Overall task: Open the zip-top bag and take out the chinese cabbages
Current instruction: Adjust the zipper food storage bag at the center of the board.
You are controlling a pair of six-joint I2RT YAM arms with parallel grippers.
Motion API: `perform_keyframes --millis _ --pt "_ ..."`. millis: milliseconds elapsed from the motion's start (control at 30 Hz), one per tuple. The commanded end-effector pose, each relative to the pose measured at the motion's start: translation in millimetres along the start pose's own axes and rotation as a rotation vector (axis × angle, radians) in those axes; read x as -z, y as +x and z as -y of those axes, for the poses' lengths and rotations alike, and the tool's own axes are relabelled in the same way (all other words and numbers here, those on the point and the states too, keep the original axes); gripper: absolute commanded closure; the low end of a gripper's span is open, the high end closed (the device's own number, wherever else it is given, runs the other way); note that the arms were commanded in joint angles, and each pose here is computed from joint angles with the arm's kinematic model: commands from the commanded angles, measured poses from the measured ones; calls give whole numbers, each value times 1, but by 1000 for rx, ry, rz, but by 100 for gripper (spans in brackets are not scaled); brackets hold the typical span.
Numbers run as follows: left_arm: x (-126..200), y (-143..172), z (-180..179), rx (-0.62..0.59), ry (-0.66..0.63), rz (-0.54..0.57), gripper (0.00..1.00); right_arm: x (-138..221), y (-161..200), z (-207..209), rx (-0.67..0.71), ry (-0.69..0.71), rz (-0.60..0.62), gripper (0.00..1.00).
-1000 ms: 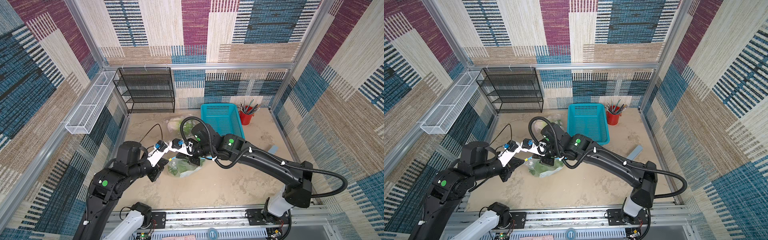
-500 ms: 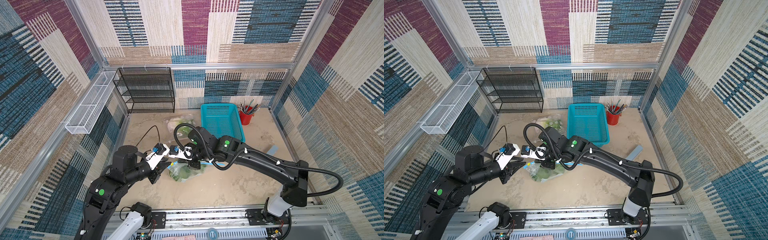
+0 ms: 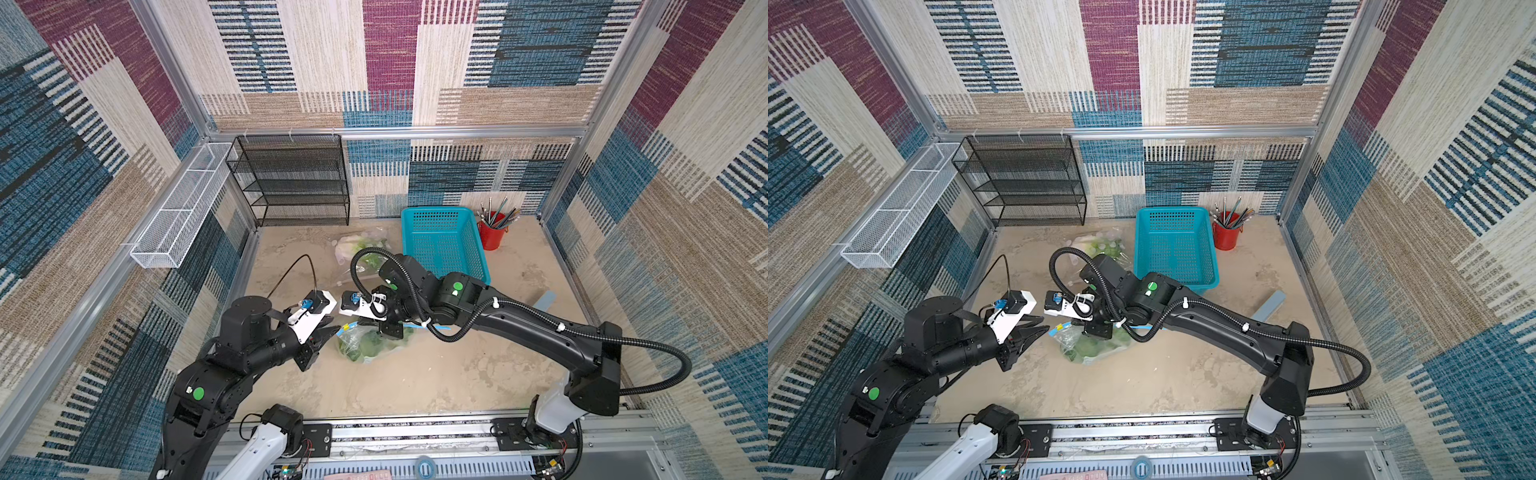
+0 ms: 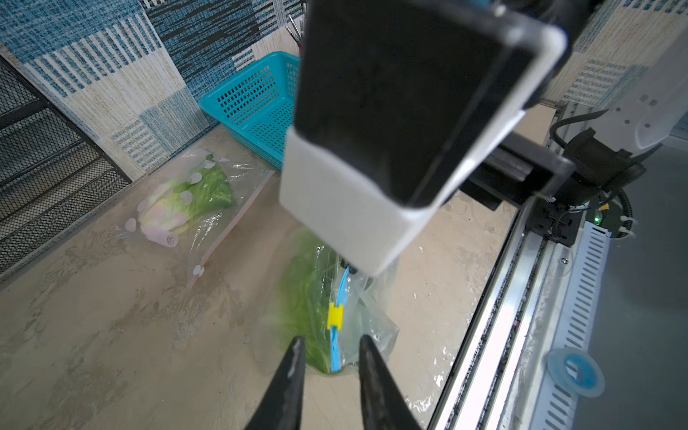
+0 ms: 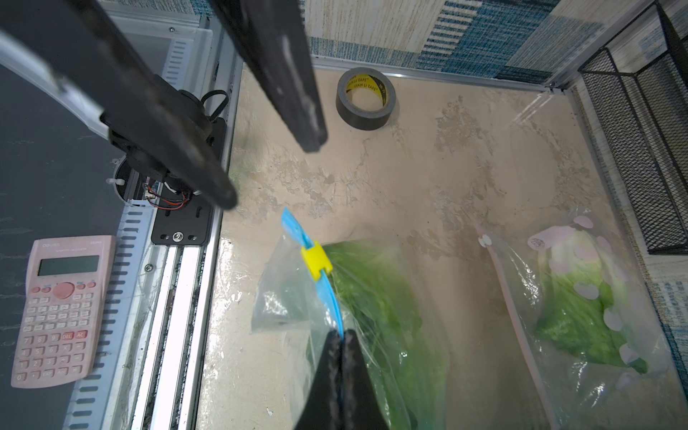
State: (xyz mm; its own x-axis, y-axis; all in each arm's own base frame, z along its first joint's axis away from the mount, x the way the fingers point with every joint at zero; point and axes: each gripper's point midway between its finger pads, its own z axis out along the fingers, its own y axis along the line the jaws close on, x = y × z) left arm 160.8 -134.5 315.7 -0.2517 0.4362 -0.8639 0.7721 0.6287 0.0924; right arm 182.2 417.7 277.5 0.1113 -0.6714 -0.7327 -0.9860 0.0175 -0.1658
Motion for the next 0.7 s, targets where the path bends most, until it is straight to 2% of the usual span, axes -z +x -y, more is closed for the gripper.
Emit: perform_keyframes --millis 0,167,400,667 --pt "1 4 0 0 -4 -13 71 10 -15 9 7 51 70 100" --pt "-4 2 9 19 64 -8 66 18 -23 8 5 48 118 100" --pt "-13 2 12 26 96 5 62 20 -24 9 4 47 127 100" --pt "-20 9 -4 16 12 -7 60 23 -27 7 6 34 139 100"
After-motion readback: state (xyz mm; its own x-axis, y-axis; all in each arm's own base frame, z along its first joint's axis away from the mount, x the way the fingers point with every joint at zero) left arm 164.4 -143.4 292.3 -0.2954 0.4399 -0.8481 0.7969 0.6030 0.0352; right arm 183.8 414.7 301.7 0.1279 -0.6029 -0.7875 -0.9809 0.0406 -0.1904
